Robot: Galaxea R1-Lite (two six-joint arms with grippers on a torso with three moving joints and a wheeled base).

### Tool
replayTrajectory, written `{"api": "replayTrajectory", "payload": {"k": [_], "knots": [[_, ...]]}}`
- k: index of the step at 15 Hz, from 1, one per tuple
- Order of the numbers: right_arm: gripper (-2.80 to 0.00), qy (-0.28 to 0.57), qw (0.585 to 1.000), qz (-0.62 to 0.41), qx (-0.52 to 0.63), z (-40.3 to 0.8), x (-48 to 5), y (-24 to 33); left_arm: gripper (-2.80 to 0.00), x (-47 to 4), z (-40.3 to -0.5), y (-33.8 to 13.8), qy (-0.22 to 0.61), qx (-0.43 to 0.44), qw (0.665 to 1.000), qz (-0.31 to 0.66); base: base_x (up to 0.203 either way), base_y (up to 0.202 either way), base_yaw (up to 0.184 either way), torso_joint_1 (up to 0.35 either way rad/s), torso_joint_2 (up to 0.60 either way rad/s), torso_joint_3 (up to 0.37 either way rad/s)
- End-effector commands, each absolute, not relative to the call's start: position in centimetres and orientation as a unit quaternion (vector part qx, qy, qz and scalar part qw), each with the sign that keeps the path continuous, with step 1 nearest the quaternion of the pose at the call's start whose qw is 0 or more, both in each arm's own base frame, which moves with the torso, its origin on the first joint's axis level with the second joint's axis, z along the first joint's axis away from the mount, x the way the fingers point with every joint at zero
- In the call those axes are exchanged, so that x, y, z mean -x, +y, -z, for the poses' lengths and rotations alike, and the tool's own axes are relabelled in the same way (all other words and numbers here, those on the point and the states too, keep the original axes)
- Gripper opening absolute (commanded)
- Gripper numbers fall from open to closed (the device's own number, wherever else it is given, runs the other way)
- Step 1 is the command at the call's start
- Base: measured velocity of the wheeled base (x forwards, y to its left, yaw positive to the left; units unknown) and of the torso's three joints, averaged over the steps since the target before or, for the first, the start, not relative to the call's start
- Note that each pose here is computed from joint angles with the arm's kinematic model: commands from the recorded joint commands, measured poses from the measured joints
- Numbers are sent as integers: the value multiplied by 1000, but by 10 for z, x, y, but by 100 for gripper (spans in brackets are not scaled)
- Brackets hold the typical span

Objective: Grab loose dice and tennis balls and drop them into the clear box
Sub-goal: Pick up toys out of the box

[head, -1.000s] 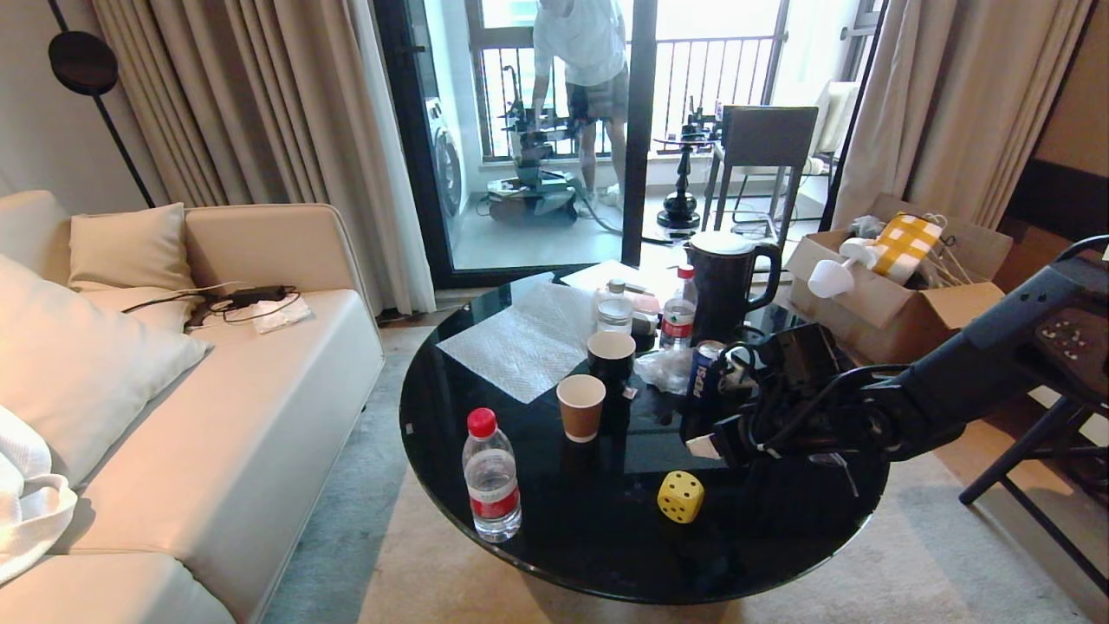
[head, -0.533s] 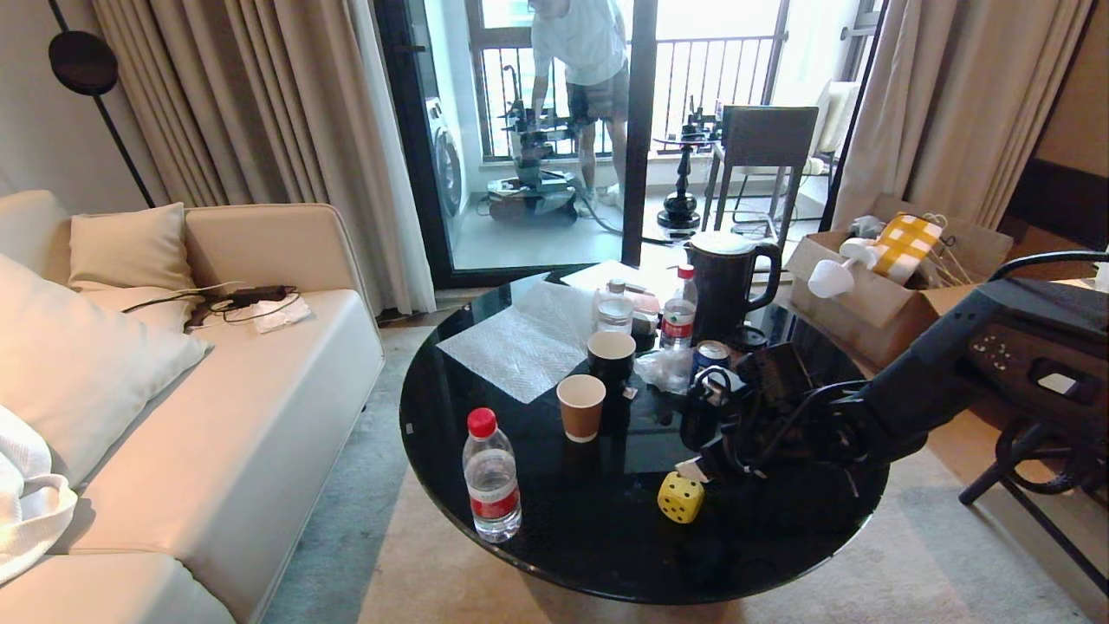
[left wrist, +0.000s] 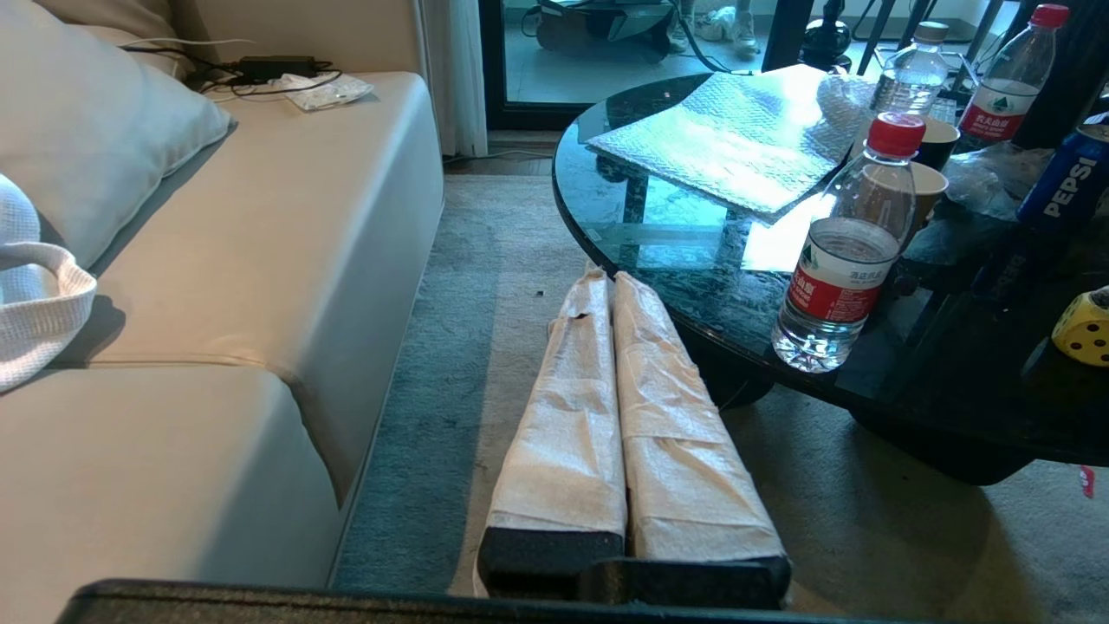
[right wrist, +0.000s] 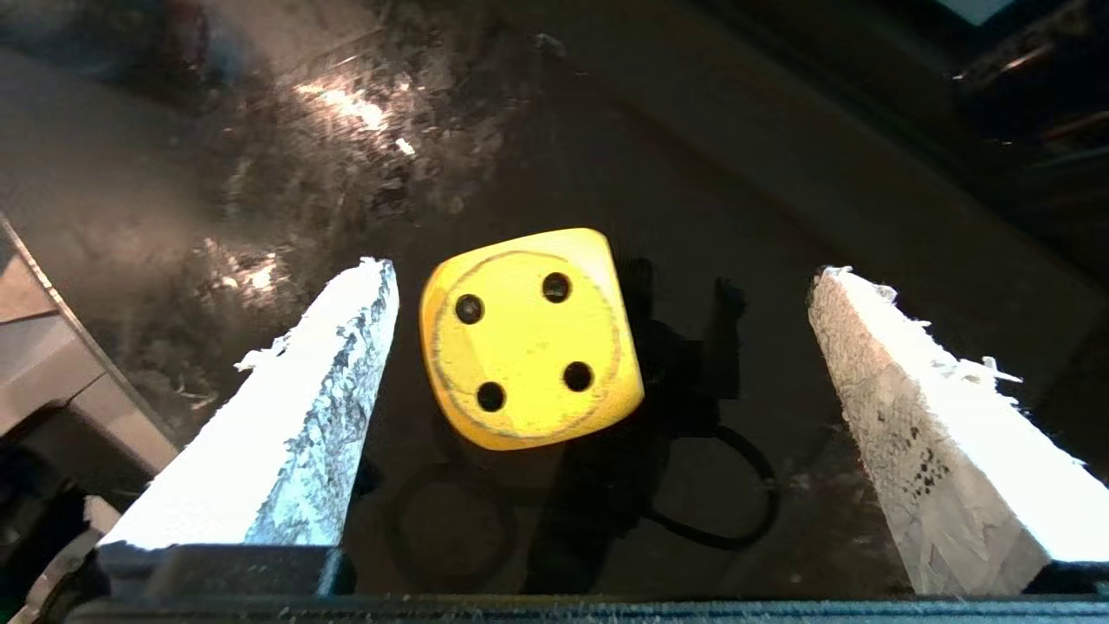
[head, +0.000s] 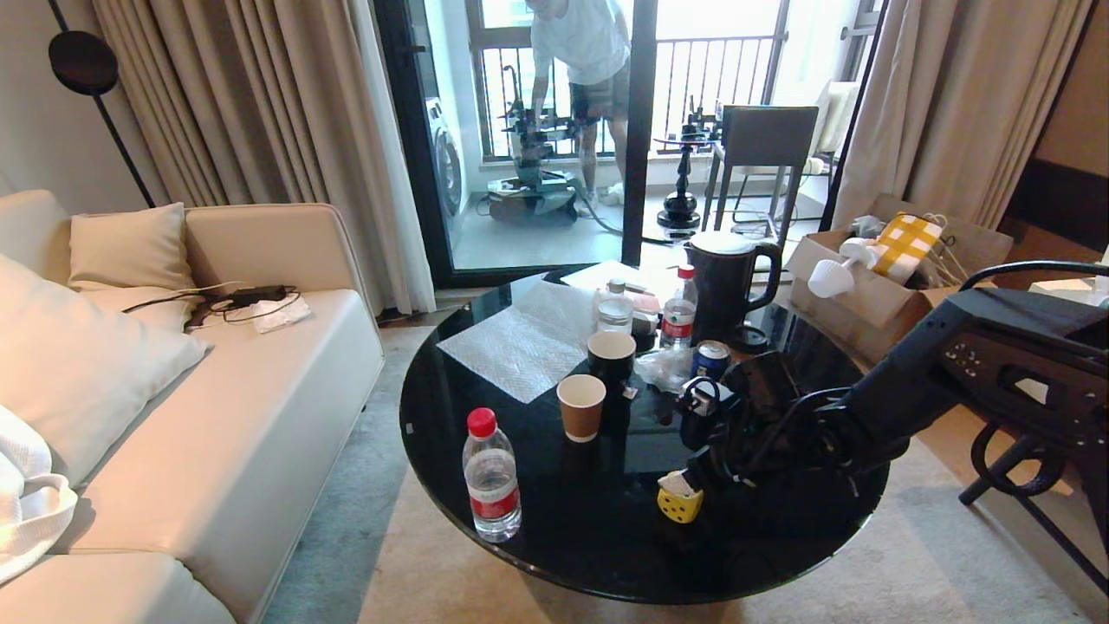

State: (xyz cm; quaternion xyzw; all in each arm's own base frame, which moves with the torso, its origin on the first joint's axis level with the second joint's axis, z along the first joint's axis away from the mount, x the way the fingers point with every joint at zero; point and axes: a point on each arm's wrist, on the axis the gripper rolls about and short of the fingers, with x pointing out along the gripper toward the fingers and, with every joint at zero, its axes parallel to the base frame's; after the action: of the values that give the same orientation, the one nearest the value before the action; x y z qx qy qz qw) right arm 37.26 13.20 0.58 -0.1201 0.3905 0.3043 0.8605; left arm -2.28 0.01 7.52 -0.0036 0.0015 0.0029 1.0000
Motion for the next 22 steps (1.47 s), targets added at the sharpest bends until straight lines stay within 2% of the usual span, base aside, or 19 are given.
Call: {"api": "replayTrajectory", "payload": {"k": [1,11,20,21,22], "knots": [[0,390,860,-306,121,-6,-372,132,-280,23,-75,0,2,4,1000,-3,0,0,0,0,0,0],[0,402,841,-328,153,20,-372,135,-280,23,-75,0,2,4,1000,-3,0,0,0,0,0,0],[0,396,844,-327,153,28,-382,138,-280,23,-75,0,2,4,1000,-3,0,0,0,0,0,0],[-280,397,844,-328,154,28,-382,138,-280,23,-75,0,2,4,1000,-3,0,0,0,0,0,0],[-280,400,842,-327,155,29,-382,137,-280,23,-75,0,2,4,1000,-3,0,0,0,0,0,0]]}}
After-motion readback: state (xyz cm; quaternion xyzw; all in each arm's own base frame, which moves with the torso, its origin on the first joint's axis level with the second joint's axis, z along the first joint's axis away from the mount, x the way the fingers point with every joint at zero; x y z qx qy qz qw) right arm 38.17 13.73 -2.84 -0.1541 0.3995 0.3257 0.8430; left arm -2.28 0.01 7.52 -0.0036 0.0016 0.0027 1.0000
